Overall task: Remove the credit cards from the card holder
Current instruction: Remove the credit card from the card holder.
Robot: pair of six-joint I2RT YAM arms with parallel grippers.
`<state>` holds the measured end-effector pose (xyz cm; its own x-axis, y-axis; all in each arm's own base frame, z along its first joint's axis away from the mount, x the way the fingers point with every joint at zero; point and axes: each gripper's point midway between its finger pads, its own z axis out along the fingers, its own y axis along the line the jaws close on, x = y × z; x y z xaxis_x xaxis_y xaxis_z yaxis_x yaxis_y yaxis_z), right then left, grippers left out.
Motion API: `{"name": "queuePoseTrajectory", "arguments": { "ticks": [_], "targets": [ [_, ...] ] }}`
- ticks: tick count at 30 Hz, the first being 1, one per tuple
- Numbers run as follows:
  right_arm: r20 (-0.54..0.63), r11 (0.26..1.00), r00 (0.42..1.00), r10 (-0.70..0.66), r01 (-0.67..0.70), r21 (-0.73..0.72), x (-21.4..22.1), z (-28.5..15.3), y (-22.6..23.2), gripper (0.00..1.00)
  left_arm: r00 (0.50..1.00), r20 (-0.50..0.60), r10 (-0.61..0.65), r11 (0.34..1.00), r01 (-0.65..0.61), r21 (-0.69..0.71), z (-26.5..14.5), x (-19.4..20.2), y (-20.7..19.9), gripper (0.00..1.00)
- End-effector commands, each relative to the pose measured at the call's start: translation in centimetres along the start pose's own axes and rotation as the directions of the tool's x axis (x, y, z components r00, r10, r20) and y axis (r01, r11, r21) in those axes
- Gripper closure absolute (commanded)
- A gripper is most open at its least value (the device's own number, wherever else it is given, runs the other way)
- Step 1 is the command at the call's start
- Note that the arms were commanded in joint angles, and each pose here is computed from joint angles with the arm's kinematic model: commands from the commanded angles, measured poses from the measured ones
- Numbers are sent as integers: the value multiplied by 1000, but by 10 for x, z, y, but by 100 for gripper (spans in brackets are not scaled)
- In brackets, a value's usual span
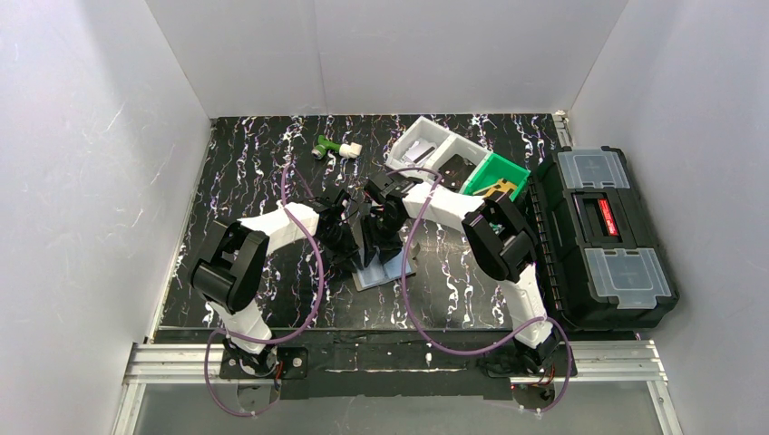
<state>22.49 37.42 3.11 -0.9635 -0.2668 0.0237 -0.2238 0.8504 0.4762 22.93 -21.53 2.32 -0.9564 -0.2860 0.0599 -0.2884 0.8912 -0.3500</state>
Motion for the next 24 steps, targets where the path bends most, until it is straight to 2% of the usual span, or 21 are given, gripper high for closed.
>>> {"name": "queuePoseTrajectory", "arguments": {
  "ticks": [1, 5, 12, 17, 24],
  "targets": [
    [-21, 987, 1000, -5, 8, 159, 6, 36, -37, 52, 997, -53, 49, 997, -46, 67, 14, 14, -14, 77],
    [-27, 985, 1000, -3, 8, 173, 7, 37, -41, 62, 995, -65, 71, 995, -66, 77, 14, 15, -16, 74],
    [-32, 984, 999, 16, -10, 177, 6, 37, -51, 87, 994, -60, 87, 994, -83, 71, 11, 15, -14, 70],
    [-33, 985, 999, 44, -38, 168, 5, 38, -62, 93, 993, -40, 109, 993, -107, 45, 4, 14, -10, 69],
    [-41, 989, 997, 70, -64, 131, 6, 39, -68, 95, 990, 22, 138, 990, -138, -13, -15, 10, -1, 69]
  ]
}}
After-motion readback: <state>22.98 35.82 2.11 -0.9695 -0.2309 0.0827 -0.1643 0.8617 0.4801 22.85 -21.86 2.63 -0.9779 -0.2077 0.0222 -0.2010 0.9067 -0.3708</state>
